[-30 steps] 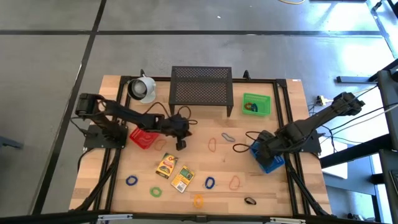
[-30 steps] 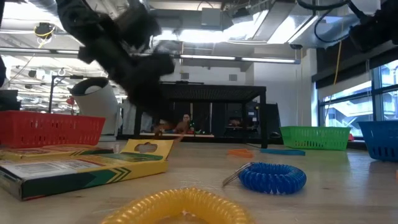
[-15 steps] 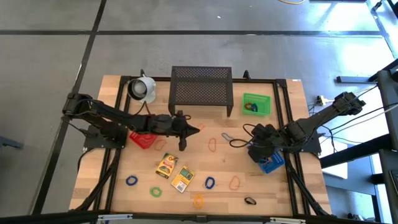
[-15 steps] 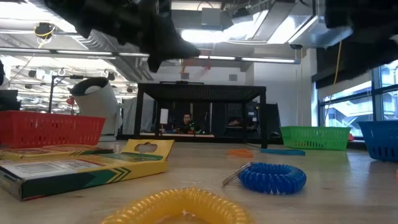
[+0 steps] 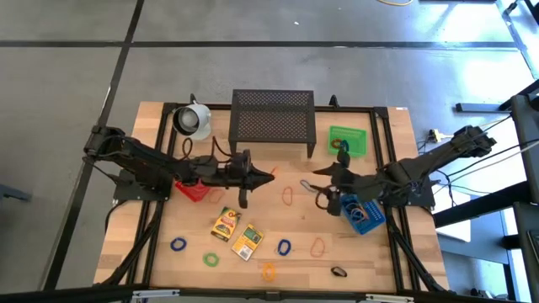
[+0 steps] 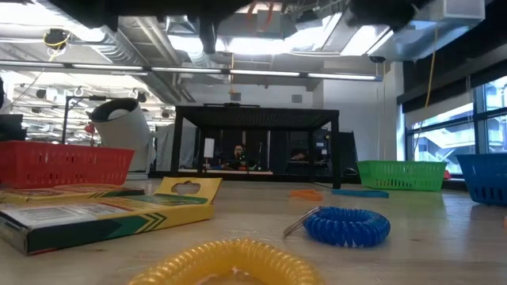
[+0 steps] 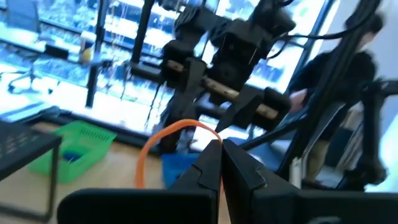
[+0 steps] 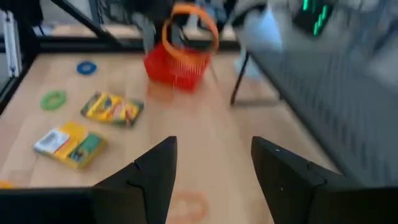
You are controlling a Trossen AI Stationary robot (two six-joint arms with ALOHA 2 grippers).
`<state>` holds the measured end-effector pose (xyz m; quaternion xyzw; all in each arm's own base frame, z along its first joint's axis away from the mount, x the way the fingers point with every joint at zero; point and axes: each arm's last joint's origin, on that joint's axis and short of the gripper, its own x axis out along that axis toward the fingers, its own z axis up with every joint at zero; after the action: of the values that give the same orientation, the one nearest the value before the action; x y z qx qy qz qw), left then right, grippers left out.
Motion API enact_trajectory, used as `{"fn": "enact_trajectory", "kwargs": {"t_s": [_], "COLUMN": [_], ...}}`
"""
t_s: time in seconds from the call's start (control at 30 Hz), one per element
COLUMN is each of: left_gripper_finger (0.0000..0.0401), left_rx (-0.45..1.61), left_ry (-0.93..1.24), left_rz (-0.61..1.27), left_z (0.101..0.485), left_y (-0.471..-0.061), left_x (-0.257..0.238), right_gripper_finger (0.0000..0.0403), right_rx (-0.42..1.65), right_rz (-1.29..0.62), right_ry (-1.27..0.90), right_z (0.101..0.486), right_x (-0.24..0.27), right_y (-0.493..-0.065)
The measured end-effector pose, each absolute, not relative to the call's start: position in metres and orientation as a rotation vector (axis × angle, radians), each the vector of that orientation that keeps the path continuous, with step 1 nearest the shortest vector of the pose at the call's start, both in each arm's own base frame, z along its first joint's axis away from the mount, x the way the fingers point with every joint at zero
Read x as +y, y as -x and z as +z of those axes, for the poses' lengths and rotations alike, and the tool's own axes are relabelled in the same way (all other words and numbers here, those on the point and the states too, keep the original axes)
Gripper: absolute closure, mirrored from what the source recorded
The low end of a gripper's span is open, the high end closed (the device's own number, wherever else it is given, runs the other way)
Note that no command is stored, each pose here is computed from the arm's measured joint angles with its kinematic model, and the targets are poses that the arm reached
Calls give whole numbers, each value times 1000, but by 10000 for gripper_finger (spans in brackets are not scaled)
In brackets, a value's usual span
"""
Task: Pick & Place Office Desk Supplies
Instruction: Put the orange rubber band into the blue bin
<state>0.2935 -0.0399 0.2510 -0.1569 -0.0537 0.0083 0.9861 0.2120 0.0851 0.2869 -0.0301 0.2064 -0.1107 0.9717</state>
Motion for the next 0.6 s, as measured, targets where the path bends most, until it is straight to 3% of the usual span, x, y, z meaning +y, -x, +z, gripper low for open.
{"fn": "enact_trajectory", "kwargs": {"t_s": [0.23,0.6], "left_gripper_finger": [398,398], "left_rx": [-202,-241], "left_ry": [291,202], "left_rz": [-33,-47], "left_z": [261,273], "left_y": [-290,-302], "left_x": [-52,-59], "right_gripper_finger": [195,195], "right_rx": [256,78], "right_rz": [-236,-137], "right_ry": [133,-64], "right_z": [293,285], "right_x": [84,76], "right_y": [-241,-285]}}
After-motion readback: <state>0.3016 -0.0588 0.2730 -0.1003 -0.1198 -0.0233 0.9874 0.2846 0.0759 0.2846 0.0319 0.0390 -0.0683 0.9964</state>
